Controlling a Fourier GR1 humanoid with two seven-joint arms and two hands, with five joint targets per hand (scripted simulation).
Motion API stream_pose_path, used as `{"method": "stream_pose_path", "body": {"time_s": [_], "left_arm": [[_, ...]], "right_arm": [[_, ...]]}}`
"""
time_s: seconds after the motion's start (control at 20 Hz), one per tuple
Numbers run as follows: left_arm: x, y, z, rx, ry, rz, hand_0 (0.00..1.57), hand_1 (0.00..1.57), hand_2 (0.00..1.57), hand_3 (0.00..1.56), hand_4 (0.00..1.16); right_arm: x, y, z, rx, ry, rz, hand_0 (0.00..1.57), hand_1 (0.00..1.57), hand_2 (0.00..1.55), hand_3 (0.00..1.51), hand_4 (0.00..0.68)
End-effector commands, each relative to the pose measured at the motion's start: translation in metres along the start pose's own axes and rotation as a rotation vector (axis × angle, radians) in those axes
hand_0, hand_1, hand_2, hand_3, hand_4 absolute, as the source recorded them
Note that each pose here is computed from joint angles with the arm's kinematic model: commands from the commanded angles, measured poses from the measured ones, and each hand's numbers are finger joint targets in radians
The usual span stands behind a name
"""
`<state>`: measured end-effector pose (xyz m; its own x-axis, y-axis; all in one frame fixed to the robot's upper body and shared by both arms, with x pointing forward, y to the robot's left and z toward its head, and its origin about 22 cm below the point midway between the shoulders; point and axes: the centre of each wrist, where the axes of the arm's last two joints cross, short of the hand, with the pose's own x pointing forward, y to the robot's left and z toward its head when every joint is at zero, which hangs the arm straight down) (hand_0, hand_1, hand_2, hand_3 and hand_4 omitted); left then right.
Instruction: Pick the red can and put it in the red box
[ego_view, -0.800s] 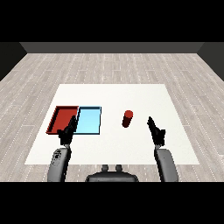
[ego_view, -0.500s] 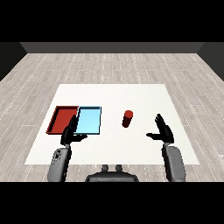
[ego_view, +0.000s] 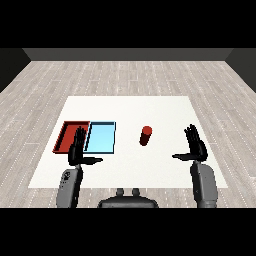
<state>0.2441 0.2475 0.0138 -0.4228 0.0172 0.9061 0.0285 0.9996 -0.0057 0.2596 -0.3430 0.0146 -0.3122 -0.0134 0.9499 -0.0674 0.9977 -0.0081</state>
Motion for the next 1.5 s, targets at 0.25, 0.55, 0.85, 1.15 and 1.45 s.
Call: {"method": "stream_pose_path", "body": {"time_s": [0.25,0.55,0.85,1.15,1.45], "left_arm": [[0.001,0.011,0.0075,0.004,-0.051,0.019,0.0,0.0,0.0,0.0,0.0],[-0.001,0.006,0.0006,-0.01,-0.049,0.045,0.0,0.0,0.0,0.0,0.0],[-0.017,-0.019,0.0159,0.022,-0.062,0.028,0.0,0.0,0.0,0.0,0.0],[0.008,0.015,0.0322,0.021,-0.064,0.052,0.0,0.0,0.0,0.0,0.0],[0.004,0.007,-0.0026,0.015,-0.055,0.061,0.0,0.0,0.0,0.0,0.0]], "right_arm": [[-0.013,-0.025,0.003,0.006,-0.024,0.011,0.0,0.0,0.0,0.0,0.0],[-0.021,-0.005,-0.011,0.015,0.0,-0.013,0.0,0.0,0.0,0.0,0.0],[-0.03,-0.012,-0.03,0.03,0.02,-0.027,0.0,0.0,0.0,0.0,0.0],[-0.033,0.017,-0.057,0.03,0.042,-0.042,0.0,0.0,0.0,0.0,0.0],[-0.043,0.04,-0.062,0.039,0.085,-0.144,0.0,0.0,0.0,0.0,0.0]]}}
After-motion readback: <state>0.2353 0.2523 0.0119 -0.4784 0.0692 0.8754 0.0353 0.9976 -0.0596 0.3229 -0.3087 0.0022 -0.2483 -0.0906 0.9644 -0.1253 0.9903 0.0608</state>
